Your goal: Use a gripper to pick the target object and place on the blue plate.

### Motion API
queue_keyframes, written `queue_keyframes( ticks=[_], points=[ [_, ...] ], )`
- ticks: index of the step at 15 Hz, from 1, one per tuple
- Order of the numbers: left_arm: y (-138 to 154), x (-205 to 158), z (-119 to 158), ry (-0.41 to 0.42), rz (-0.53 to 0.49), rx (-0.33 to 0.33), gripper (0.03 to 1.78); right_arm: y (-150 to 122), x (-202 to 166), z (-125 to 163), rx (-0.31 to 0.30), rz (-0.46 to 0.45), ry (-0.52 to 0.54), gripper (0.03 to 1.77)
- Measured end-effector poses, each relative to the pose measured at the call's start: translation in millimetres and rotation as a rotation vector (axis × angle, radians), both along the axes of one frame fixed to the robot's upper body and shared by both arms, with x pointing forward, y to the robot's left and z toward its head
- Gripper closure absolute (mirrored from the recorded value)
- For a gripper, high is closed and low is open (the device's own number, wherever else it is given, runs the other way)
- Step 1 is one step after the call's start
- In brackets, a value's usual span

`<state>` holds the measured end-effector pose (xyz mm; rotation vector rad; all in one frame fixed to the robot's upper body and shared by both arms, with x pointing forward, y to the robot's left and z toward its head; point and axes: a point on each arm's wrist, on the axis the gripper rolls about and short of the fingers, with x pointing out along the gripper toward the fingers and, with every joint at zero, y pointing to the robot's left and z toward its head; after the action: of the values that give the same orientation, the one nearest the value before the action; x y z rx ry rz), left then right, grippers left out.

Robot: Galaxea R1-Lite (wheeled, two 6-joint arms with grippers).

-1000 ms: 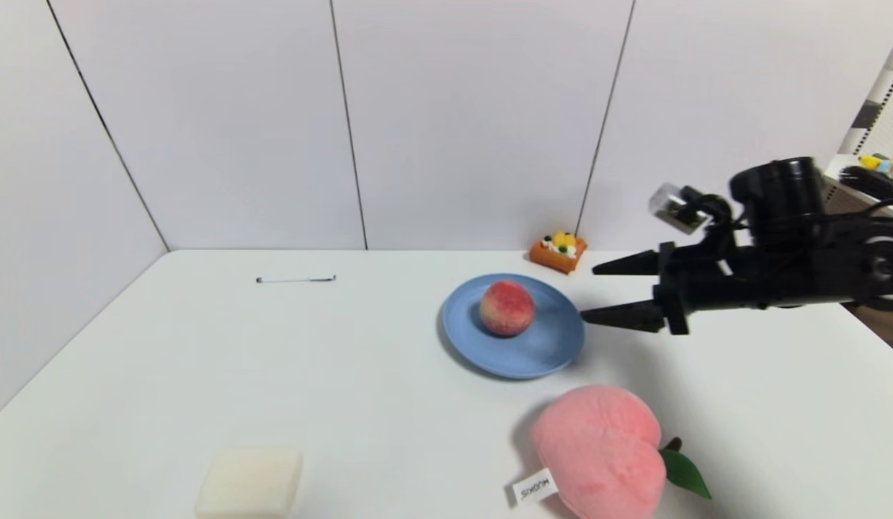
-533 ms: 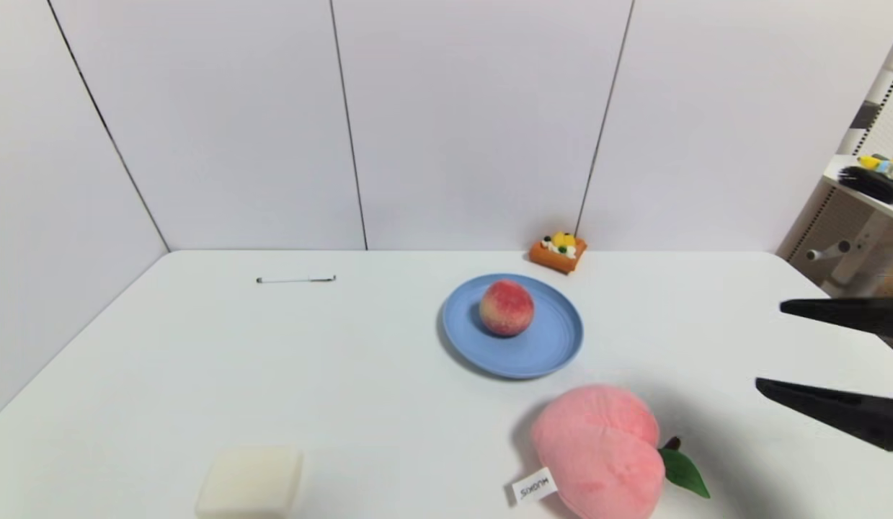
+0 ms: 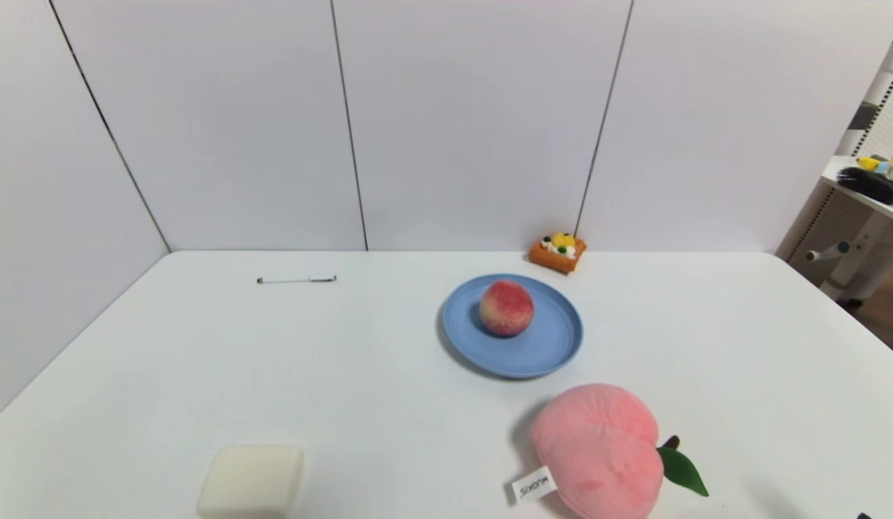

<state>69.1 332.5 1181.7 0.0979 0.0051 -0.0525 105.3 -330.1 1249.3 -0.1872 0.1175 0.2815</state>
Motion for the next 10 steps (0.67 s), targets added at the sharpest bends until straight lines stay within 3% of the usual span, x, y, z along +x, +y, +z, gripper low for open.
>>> queue_keyframes(
  ticks=[4, 10],
  points=[
    [0, 0, 0, 0.0, 0.0, -0.001, 0.12, -2, -16, -39, 0.033, -0.059, -0.077, 0.11],
    [0, 0, 0, 0.0, 0.0, -0.001, 0.12, -3, -35, -50, 0.085, -0.125, -0.253, 0.11]
  ],
)
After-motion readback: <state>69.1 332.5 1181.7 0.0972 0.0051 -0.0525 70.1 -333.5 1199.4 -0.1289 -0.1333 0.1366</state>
